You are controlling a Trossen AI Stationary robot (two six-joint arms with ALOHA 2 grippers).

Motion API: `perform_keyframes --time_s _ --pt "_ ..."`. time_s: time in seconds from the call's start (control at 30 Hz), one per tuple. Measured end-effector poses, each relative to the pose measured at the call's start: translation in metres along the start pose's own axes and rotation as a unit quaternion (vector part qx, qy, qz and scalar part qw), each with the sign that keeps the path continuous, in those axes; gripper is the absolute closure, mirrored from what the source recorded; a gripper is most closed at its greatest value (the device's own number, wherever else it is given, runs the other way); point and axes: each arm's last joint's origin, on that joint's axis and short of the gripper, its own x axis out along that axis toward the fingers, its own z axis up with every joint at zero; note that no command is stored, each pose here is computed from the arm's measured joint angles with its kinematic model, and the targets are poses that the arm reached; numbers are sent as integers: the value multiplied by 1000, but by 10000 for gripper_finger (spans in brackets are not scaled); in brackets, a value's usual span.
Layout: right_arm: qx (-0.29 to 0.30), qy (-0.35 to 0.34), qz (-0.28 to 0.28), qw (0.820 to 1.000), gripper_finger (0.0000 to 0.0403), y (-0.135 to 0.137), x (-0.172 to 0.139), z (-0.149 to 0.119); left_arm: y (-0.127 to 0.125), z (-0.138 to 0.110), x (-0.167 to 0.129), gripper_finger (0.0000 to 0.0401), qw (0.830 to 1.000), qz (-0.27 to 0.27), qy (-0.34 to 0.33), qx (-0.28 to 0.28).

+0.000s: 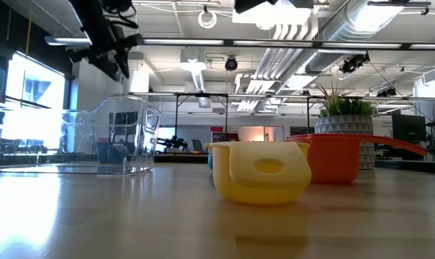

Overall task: Nest measuring cups in basket
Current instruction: Stack the blue measuring cup into the red stacked measuring cups

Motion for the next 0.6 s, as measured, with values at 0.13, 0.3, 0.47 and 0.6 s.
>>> perform_keyframes --time_s 0.13,0.3,0.47,0.6 --pt "27 2 -8 1000 338 -8 2 0 7 6 27 252 999 29 39 6" --pt "54 3 -13 998 338 -14 3 0 14 8 58 251 995 50 90 17" --pt "66 3 -16 998 338 -16 3 0 19 6 85 256 988 62 137 18" --pt "66 3 -16 998 338 -17 3 0 21 3 104 261 983 78 165 21"
